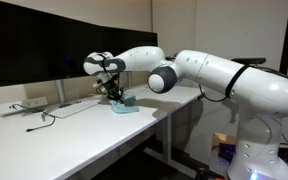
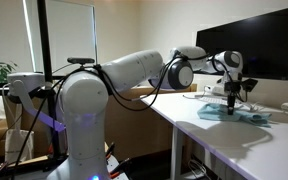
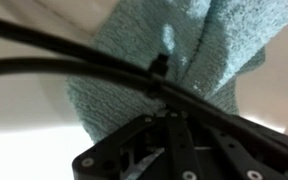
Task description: Slide the towel across the table.
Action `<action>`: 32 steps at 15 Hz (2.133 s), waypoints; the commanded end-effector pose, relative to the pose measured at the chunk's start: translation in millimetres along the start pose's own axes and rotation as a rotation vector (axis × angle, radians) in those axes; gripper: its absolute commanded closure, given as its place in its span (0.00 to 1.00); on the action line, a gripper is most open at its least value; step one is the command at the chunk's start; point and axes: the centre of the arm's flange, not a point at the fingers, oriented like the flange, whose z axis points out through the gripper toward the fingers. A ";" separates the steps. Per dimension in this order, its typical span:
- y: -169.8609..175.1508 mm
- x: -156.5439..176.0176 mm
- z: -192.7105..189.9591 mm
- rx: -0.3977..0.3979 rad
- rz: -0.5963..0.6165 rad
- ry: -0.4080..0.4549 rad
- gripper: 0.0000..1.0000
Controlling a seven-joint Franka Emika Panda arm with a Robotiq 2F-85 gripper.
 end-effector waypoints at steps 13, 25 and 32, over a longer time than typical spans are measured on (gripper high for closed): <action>22.4 201.3 -3.9 0.029 -0.379 -0.097 0.91; 60.6 420.9 -31.0 0.015 -0.566 -0.171 0.91; 62.3 570.8 -20.9 -0.043 -0.411 -0.174 0.91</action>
